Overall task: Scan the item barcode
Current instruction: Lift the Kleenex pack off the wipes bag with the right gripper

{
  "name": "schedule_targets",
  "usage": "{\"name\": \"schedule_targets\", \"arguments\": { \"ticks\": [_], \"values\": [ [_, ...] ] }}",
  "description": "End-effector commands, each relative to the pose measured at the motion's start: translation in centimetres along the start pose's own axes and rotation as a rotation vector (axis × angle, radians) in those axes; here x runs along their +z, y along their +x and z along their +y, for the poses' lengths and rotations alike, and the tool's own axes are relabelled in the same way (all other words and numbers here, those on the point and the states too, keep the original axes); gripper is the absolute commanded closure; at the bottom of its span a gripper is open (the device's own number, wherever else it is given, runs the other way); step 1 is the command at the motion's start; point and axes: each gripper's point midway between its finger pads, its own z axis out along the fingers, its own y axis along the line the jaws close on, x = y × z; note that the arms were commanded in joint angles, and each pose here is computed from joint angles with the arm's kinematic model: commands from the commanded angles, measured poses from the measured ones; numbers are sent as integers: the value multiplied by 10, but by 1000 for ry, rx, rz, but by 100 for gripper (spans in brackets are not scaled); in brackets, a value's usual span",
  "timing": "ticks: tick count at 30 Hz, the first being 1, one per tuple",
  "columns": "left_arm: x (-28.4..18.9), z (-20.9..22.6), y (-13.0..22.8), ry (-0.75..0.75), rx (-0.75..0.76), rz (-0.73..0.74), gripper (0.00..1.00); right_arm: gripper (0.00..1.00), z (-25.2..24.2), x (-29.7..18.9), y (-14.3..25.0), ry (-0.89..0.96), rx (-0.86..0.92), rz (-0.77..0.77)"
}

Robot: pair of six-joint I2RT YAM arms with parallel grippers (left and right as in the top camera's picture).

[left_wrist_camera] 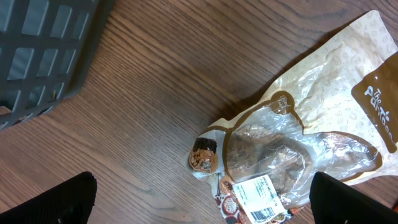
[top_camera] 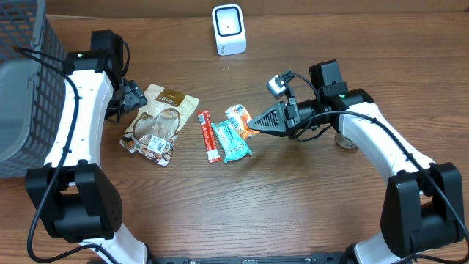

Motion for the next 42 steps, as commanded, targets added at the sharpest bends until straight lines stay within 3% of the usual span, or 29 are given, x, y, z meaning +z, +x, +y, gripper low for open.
{"name": "schedule_targets", "arguments": {
  "ticks": [1, 7, 42],
  "values": [
    [-7, 0, -6, 4, -4, -28, 0, 96, 16, -6, 3, -68, -13, 0],
    [-7, 0, -6, 4, -4, -28, 0, 96, 13, -24, -5, -61, 92, -50],
    [-7, 0, -6, 4, -4, -28, 0, 96, 12, -31, -9, -58, 83, -73]
  ]
}}
